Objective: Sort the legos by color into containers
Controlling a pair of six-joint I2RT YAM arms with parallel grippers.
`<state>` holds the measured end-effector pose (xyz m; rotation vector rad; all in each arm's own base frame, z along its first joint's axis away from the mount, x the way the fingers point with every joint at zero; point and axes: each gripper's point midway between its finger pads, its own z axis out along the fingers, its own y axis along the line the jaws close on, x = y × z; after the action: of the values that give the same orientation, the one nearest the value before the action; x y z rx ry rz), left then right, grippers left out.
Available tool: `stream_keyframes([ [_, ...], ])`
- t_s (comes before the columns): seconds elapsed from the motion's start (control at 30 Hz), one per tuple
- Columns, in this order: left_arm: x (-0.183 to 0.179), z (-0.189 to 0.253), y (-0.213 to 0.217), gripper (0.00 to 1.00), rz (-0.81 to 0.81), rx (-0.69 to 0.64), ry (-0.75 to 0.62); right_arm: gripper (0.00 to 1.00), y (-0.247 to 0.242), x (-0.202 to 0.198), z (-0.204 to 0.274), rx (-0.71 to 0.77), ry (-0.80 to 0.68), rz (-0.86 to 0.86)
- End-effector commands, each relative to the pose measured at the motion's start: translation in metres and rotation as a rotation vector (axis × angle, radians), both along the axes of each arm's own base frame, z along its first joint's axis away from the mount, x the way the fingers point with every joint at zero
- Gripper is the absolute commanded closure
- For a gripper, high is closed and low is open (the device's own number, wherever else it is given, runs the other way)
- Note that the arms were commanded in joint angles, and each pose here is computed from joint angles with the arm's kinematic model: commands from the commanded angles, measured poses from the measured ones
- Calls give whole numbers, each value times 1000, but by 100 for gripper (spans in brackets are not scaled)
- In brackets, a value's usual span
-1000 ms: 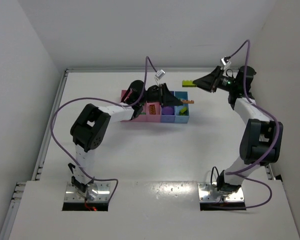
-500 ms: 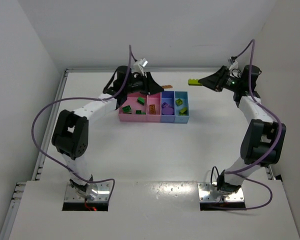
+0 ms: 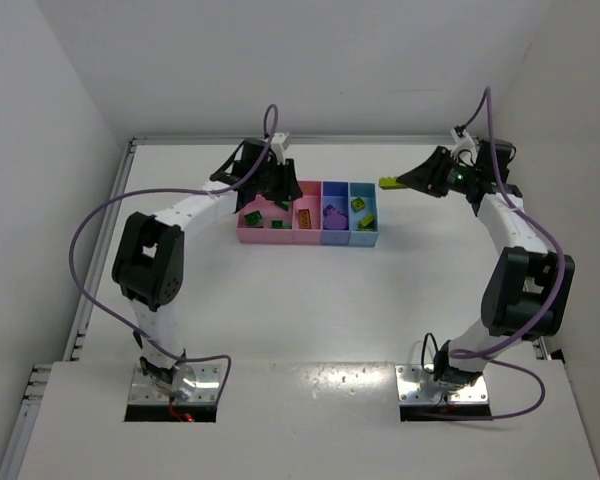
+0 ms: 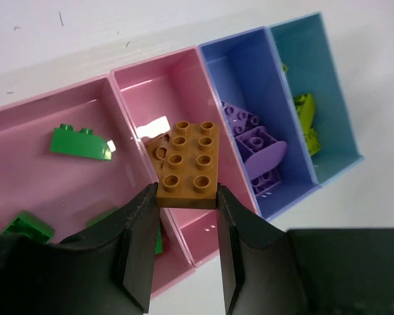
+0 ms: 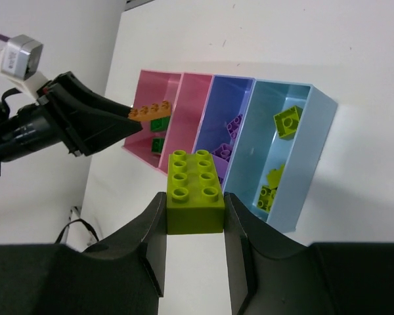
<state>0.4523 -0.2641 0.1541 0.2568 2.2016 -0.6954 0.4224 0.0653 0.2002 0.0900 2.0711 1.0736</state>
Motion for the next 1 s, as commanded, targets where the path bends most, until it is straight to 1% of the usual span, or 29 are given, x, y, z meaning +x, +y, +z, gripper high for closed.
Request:
stream_keyframes([
  [0.0,11,-5,-3,83,0,33,4,100,4,4,20,-59,-92,23],
  [0.03,13,-3,-7,72,-11,23,1,100,4,4,22,-59,-91,23],
  [0.07,14,-8,-9,65,-19,22,12,100,8,4,19,-64,-89,37],
  [0.1,17,-2,-10,59,-19,17,-1,100,7,5,21,-76,-100,43],
  [0.13,18,-9,-11,46,-19,22,10,100,6,5,14,-77,-75,35],
  [0.2,20,-3,-12,32,-14,11,4,100,12,8,19,-120,-114,56],
  [0.23,21,1,-13,26,-14,7,-4,100,11,7,11,-125,-92,64],
  [0.27,21,1,-13,24,-6,-3,4,100,18,12,11,-152,-102,72],
  [0.3,20,10,-13,24,-6,-10,-12,100,19,13,11,-190,-129,87],
  [0.37,23,29,-17,21,0,-60,-52,100,22,19,-4,-239,-107,95],
  [0.4,20,36,-18,21,-6,-78,-60,100,29,24,-1,-270,-144,119],
  [0.43,21,57,-17,21,17,-111,-95,100,32,24,-5,-289,-133,131],
  [0.5,21,68,-11,21,77,-164,-70,100,42,33,-14,-349,-142,158],
  [0.57,18,82,-2,16,136,-230,-37,100,44,44,-21,-424,-166,166],
  [0.6,13,76,8,10,119,-241,-7,100,50,46,-36,-451,-144,189],
  [0.63,12,79,12,9,107,-259,-15,100,45,52,-43,-476,-127,165],
  [0.67,9,86,19,8,97,-263,-37,100,50,57,-44,-494,-140,174],
  [0.7,10,78,34,8,119,-245,-33,100,47,62,-55,-507,-117,165],
  [0.77,5,79,44,3,85,-236,-48,100,47,70,-60,-536,-116,156],
  [0.8,5,85,54,2,81,-221,-79,100,49,73,-64,-555,-110,148],
  [0.87,1,75,65,0,93,-182,-59,100,48,77,-77,-584,-85,146],
  [0.93,0,78,76,0,114,-145,-85,100,43,79,-86,-628,-62,117],
  [0.97,0,70,84,0,129,-126,-67,97,41,82,-91,-639,-57,107],
])
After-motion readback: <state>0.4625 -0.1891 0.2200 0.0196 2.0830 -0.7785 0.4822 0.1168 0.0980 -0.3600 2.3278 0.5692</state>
